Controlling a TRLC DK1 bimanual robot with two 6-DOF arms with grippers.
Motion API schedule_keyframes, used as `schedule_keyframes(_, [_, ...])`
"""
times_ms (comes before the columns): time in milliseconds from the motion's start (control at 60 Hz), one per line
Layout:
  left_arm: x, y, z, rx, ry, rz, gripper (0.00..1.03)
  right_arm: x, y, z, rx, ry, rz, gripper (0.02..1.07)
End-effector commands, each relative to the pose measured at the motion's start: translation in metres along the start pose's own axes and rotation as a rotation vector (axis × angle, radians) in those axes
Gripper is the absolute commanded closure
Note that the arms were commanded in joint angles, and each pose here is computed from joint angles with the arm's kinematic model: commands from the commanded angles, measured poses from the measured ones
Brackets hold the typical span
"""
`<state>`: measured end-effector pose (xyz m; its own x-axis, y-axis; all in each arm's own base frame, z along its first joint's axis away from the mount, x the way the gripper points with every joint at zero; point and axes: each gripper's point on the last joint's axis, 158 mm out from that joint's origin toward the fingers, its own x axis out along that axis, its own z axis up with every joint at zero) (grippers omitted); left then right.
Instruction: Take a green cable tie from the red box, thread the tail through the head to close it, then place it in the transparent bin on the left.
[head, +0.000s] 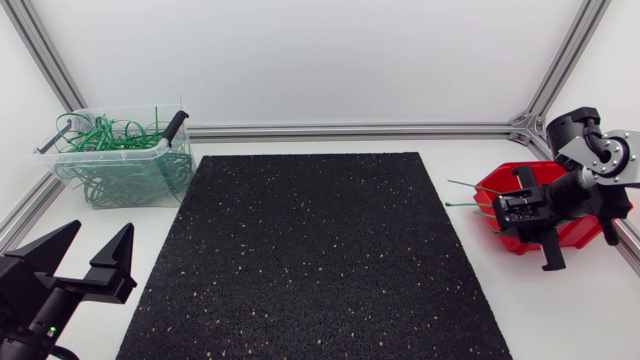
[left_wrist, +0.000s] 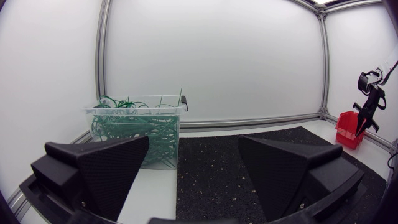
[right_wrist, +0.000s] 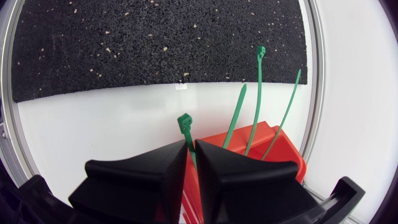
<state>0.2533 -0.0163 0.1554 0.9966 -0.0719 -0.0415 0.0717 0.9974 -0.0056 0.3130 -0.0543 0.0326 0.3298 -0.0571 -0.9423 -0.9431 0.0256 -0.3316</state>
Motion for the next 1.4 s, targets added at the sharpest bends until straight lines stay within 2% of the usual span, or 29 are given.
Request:
schedule_keyframes(0, [0.002,0.0,-0.025,-0.021,0.063,0.001,0.03,-0.004,0.004,0.001,-0.038,0.003,-0.012,1.01])
schedule_keyframes(167, [0.002,0.0,-0.025,-0.021,0.062,0.001,0.03,-0.014,0.0,0.005,-0.037,-0.01,-0.049,1.01])
schedule_keyframes(317, [0.002,0.0,-0.025,-0.021,0.062,0.001,0.03,-0.041,-0.014,0.011,-0.02,-0.041,-0.107,1.01])
schedule_keyframes(683, [0.002,0.0,-0.024,-0.02,0.057,0.002,0.03,-0.16,-0.061,0.048,0.137,-0.267,-0.292,1.01])
schedule_keyframes(933, [0.002,-0.001,-0.022,-0.018,0.048,-0.001,0.03,-0.248,-0.059,0.104,0.221,-0.455,-0.376,1.01])
schedule_keyframes(1017, [0.002,0.0,-0.022,-0.019,0.048,0.0,0.03,-0.267,-0.056,0.119,0.256,-0.486,-0.407,1.01])
schedule_keyframes(1117, [0.002,0.0,-0.022,-0.018,0.048,0.003,0.03,-0.294,-0.042,0.146,0.207,-0.534,-0.489,1.01])
schedule_keyframes(1200, [0.002,0.001,-0.022,-0.02,0.049,0.005,0.03,-0.302,-0.02,0.167,0.16,-0.545,-0.468,1.01])
schedule_keyframes(1383, [0.002,-0.001,-0.022,-0.018,0.049,-0.001,0.03,-0.316,-0.008,0.193,0.234,-0.595,-0.359,1.01])
